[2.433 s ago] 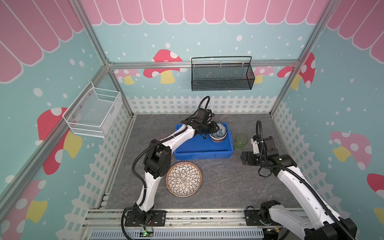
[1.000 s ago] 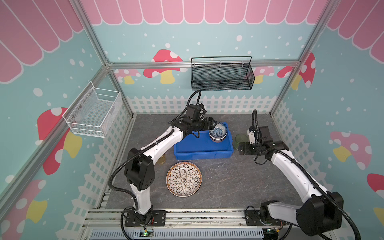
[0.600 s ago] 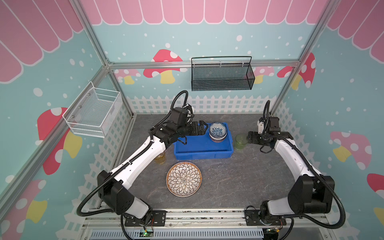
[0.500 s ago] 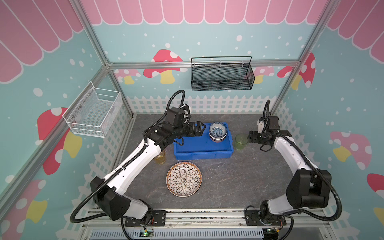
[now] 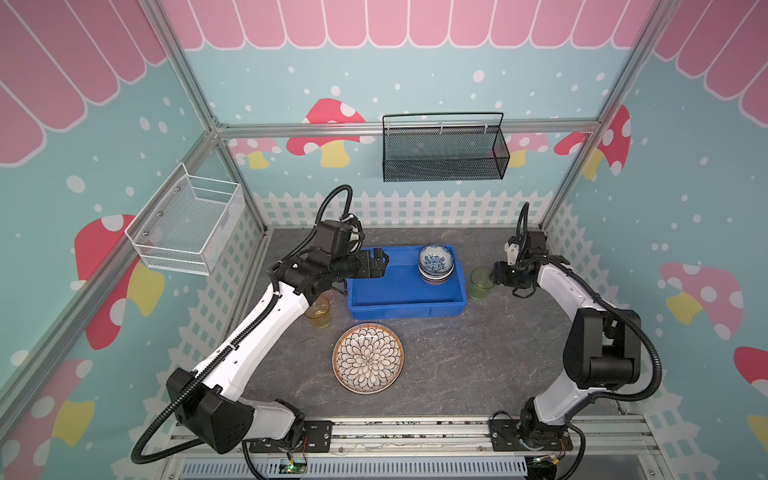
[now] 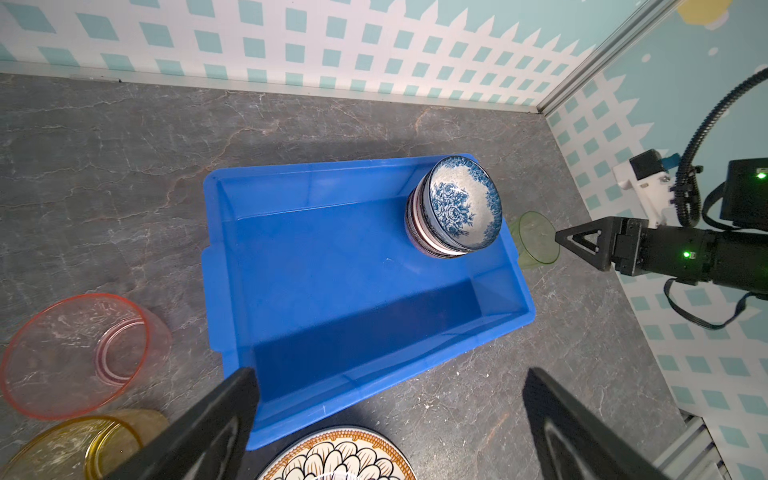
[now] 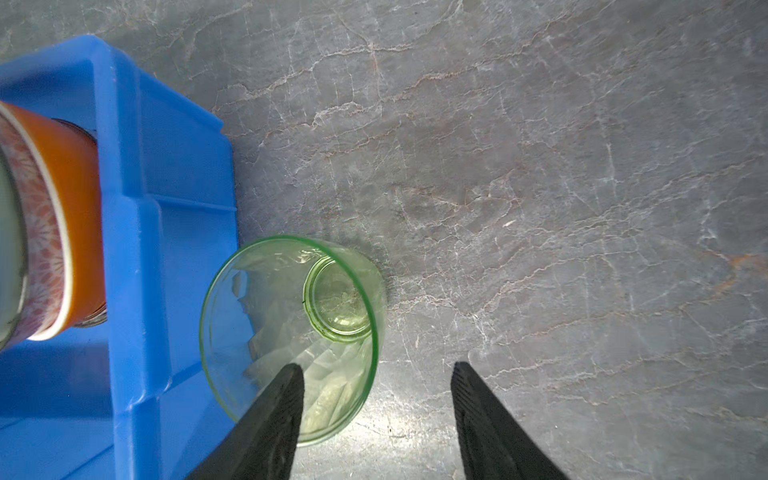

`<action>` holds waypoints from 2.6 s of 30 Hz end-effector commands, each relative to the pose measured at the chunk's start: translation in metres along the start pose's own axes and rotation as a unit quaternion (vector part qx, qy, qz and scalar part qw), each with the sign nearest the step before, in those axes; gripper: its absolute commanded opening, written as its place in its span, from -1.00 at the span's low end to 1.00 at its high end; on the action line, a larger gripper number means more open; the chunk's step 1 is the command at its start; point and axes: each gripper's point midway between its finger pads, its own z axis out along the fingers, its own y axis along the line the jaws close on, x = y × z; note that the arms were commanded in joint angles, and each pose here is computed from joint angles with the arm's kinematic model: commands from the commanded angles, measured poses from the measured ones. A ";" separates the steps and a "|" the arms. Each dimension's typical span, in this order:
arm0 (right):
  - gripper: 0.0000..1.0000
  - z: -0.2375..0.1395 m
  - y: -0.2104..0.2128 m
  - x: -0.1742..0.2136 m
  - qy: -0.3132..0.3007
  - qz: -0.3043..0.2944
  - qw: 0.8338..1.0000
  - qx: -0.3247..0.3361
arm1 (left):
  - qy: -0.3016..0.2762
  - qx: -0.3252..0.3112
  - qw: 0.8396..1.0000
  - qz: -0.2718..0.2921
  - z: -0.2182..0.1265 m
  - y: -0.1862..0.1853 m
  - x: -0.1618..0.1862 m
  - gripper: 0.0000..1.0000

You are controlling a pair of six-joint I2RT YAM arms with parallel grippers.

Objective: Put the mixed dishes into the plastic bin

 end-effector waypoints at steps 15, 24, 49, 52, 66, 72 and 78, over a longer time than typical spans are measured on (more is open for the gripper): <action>-0.25 0.021 -0.006 -0.008 0.004 -0.010 1.000 0.013 | 0.017 -0.023 0.999 -0.026 -0.014 0.026 0.045 0.99; -0.42 0.027 -0.005 -0.005 0.010 -0.017 1.000 0.016 | 0.026 -0.019 0.999 -0.039 -0.008 0.026 0.049 0.99; -1.00 0.025 0.007 -0.004 0.025 -0.051 0.998 0.029 | 0.029 -0.018 0.998 -0.048 -0.003 0.029 0.054 0.99; -1.00 0.016 0.005 -0.005 0.025 -0.060 0.997 0.044 | 0.029 -0.018 0.998 -0.049 -0.003 0.029 0.055 0.99; -1.00 -0.054 0.027 -0.003 -0.011 -0.085 0.996 0.033 | 0.023 -0.016 0.998 -0.050 -0.005 0.026 0.049 0.99; -1.00 -0.080 0.052 0.007 -0.016 -0.107 0.994 0.012 | 0.015 -0.002 0.998 -0.055 -0.009 0.015 0.040 0.99; -1.00 -0.098 0.084 0.026 -0.009 -0.143 0.990 -0.003 | 0.006 0.011 1.000 -0.027 -0.013 -0.018 0.037 0.99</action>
